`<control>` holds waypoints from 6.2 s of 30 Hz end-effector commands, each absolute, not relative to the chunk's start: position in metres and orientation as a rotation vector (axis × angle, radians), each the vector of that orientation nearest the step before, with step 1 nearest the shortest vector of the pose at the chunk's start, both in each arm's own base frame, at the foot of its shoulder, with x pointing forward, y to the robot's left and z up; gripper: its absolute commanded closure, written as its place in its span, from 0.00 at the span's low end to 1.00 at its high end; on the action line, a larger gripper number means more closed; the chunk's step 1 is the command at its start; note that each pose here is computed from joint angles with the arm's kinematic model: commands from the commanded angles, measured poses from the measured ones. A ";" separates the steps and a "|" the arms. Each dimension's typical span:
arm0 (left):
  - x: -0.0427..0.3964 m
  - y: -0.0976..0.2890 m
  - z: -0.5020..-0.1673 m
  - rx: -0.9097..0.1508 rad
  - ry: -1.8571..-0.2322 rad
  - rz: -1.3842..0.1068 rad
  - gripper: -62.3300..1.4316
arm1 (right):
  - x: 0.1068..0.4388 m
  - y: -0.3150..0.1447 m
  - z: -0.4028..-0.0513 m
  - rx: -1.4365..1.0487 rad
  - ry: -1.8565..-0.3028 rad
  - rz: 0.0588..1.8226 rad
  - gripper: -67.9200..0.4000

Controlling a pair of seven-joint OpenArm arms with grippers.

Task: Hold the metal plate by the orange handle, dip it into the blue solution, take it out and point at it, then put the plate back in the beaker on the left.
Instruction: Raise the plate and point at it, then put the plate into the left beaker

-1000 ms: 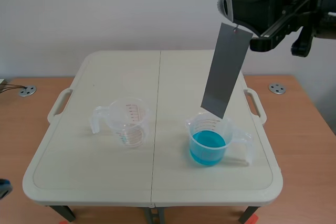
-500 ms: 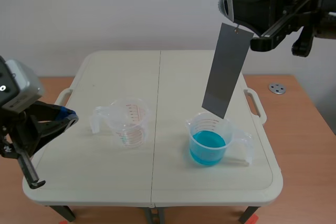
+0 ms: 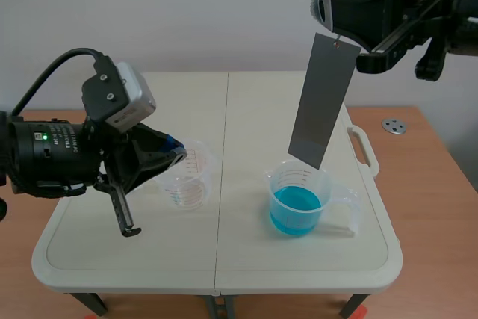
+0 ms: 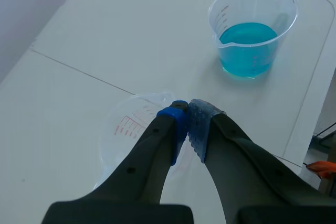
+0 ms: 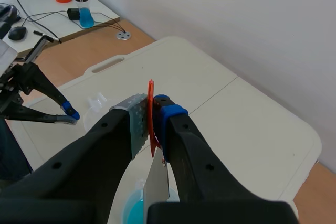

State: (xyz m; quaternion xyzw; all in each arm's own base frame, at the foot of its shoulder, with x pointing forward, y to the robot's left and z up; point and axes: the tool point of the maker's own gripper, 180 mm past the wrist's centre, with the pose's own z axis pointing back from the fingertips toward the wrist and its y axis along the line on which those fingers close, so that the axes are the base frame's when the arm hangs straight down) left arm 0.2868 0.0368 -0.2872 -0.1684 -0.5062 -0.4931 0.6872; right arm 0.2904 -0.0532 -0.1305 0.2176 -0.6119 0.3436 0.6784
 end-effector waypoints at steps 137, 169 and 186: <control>0.037 0.194 -0.393 -0.240 -0.619 -0.560 0.93 | 0.363 0.100 -0.123 0.770 -1.304 0.972 0.98; 0.037 0.194 -0.393 -0.240 -0.620 -0.560 0.93 | 0.359 0.135 -0.151 0.805 -1.236 1.017 0.98; 0.037 0.194 -0.393 -0.240 -0.620 -0.560 0.93 | 0.366 0.134 -0.186 0.822 -1.158 0.962 0.98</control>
